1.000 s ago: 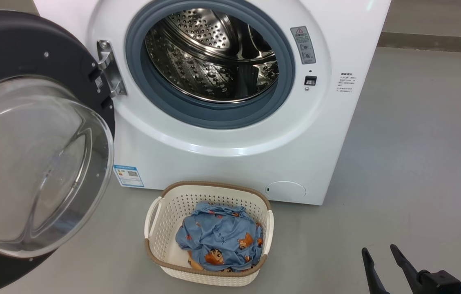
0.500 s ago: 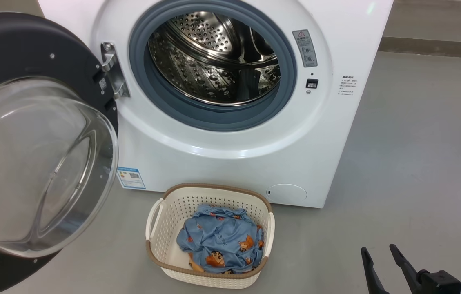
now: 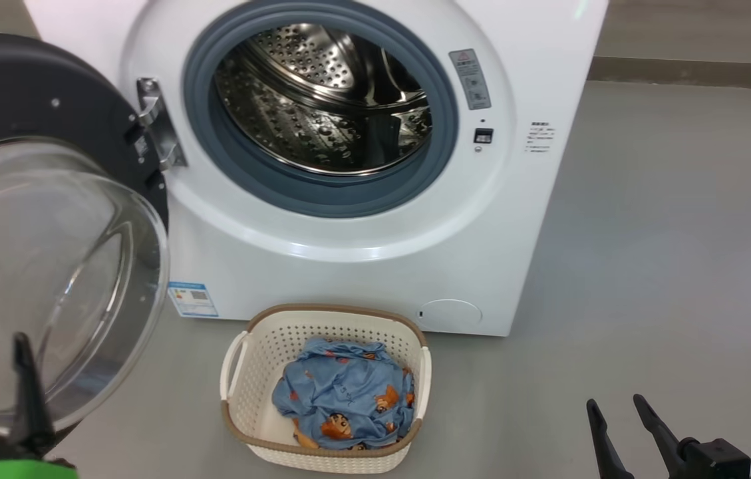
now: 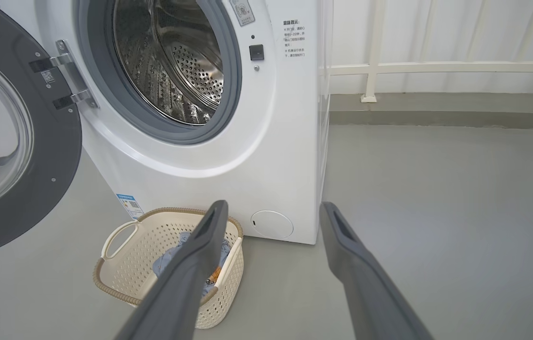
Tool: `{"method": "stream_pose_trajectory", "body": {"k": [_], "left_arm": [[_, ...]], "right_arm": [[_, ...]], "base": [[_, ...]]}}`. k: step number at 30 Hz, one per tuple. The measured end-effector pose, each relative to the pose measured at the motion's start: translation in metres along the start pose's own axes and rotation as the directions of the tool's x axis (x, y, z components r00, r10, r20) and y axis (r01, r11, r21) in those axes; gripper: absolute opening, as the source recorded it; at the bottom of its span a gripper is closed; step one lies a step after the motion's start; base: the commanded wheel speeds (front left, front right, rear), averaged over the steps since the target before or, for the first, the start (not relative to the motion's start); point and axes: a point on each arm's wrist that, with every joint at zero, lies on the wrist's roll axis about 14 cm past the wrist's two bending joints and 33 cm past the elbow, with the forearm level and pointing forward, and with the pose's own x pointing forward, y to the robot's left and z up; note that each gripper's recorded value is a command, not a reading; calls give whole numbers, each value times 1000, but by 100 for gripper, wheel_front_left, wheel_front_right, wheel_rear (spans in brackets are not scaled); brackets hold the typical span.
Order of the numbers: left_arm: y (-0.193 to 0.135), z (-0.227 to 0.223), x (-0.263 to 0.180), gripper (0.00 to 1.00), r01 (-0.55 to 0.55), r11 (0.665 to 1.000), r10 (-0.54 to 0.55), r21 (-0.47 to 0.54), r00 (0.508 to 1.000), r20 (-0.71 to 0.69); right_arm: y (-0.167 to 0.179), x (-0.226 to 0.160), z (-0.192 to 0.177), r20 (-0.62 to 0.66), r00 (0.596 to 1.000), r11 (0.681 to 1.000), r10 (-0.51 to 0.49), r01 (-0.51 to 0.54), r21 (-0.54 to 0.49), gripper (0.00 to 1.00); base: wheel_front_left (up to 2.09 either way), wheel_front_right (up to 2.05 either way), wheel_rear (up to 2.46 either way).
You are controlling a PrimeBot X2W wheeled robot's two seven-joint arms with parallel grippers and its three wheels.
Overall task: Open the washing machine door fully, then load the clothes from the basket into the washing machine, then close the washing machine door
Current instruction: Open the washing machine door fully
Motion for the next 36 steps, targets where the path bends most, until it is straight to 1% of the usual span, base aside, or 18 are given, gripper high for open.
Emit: {"method": "stream_pose_trajectory", "body": {"k": [4, 10, 24, 29, 36], "left_arm": [[-20, -14, -5, 100, 59, 998, -60, -17, 997, -42], [-39, -31, -12, 100, 120, 992, -123, -32, 988, -93], [-63, -81, -33, 100, 203, 977, -211, -59, 948, -239], [-62, -96, -41, 100, 207, 977, -215, -58, 936, -279], [-53, -109, -47, 100, 210, 978, -204, -15, 926, -318]], "right_arm": [[-6, -4, 2, 7, 1000, 1000, -21, 21, 1, 100], [-17, -13, 5, 17, 998, 998, -59, 59, 2, 100], [-42, -31, 10, 37, 990, 990, -140, 140, -3, 100], [-44, -34, 9, 34, 988, 989, -149, 149, -2, 100], [-44, -33, 4, 19, 988, 989, -151, 151, 2, 100]], "base": [[0, 0, 0], [0, 0, 0], [0, 0, 0], [0, 0, 0], [0, 0, 0]]}}
